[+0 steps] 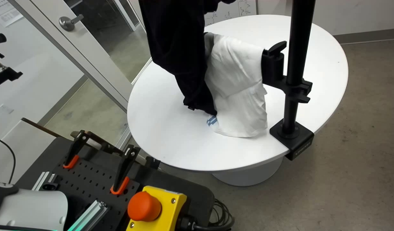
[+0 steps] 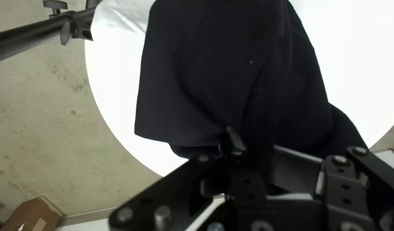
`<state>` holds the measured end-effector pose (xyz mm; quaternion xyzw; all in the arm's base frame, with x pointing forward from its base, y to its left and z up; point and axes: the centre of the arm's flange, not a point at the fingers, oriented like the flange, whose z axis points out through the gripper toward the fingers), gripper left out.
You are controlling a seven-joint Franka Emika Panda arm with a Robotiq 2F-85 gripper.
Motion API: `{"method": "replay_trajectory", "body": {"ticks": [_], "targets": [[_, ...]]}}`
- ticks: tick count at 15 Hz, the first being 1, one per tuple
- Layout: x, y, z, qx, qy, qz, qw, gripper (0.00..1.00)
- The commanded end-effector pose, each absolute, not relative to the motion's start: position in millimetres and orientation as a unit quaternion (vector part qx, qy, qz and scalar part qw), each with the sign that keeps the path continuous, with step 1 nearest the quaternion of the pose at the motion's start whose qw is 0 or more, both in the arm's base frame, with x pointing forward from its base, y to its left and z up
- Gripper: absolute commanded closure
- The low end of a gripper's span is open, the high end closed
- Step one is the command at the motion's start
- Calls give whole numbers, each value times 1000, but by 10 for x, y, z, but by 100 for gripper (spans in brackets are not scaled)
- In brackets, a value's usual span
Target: Remove the black cloth from the metallic object and put it on the table
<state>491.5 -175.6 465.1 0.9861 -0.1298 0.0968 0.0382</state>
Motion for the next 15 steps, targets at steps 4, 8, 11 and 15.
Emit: {"method": "replay_trajectory", "body": {"ticks": [4, 8, 11, 15], "targets": [[4793, -1198, 5034, 993, -47, 103, 10, 98], [4898, -750, 4917, 996, 3, 91, 7, 98], [4965, -384, 4700, 995, 40, 86, 21, 98], [5012, 2, 4309, 994, 87, 44, 42, 98]]}}
